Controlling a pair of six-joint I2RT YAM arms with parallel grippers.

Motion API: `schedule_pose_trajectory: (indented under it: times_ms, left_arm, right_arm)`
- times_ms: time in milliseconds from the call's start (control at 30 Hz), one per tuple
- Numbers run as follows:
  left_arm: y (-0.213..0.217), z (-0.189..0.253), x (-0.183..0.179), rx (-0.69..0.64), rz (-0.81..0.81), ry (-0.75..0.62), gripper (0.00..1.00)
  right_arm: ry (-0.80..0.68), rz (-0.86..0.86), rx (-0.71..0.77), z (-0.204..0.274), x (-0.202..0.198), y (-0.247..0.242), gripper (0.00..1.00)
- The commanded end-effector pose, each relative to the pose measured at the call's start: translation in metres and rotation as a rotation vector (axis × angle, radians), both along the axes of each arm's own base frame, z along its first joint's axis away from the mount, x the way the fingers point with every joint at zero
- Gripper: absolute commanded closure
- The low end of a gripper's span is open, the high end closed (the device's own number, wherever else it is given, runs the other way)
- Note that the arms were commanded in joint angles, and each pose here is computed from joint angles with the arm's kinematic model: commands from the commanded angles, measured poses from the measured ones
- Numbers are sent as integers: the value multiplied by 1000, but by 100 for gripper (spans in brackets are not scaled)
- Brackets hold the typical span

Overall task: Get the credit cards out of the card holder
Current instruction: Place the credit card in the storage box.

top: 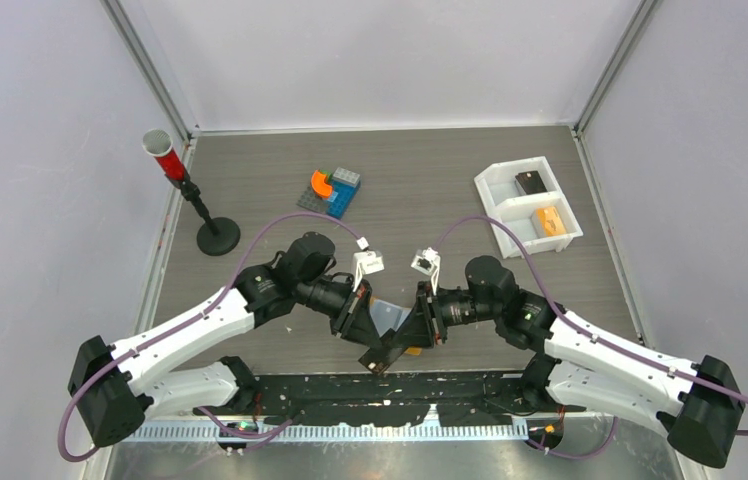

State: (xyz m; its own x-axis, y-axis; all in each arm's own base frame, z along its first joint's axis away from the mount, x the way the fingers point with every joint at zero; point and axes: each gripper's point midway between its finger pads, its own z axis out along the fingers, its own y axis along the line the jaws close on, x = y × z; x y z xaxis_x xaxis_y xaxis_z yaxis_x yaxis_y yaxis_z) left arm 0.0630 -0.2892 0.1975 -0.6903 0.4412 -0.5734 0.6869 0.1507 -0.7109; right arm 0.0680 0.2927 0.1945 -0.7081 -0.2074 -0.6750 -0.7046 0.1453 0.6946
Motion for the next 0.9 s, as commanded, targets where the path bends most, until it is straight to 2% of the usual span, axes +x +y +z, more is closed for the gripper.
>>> schedule_pose_trajectory:
  times_ms: [0, 67, 200, 267, 300, 400, 500, 600, 667, 733, 800, 833, 867]
  left_arm:
    - [0, 12, -7, -54, -51, -29, 100]
    - [1, 14, -7, -61, -52, -39, 100]
    - [3, 13, -8, -56, -51, -50, 100]
    - [3, 12, -7, -50, -48, -50, 100]
    - [3, 10, -6, -40, -42, -49, 100]
    - [5, 5, -2, 7, -29, -54, 98]
    - [10, 1, 8, 63, 20, -104, 74]
    - [17, 2, 21, 110, 95, -177, 55]
    - [23, 5, 31, 136, 153, -227, 35]
    - [31, 12, 39, 157, 206, -280, 23]
    - [39, 20, 49, 175, 268, -337, 7]
    - [44, 24, 55, 181, 304, -368, 1]
    - [48, 28, 60, 183, 339, -397, 1]
  right_arm:
    - [-61, 3, 89, 26, 2, 3, 68]
    - [-64, 7, 91, 28, 2, 4, 68]
    - [-56, 16, 79, 25, 3, 6, 73]
    - [-52, 23, 75, 24, 2, 7, 80]
    - [-53, 25, 75, 24, 2, 7, 88]
    - [-66, 15, 83, 25, 3, 6, 94]
    - [-84, -23, 89, 29, 9, 5, 95]
    - [-79, -83, 58, 24, 19, 3, 95]
    - [-77, -131, 21, 18, 28, 2, 95]
    - [-78, -177, -2, 16, 37, -1, 95]
    - [-85, -230, -11, 18, 46, -4, 95]
    - [-90, -250, -11, 22, 50, -5, 95]
    - [-97, -299, -28, 21, 59, -9, 95]
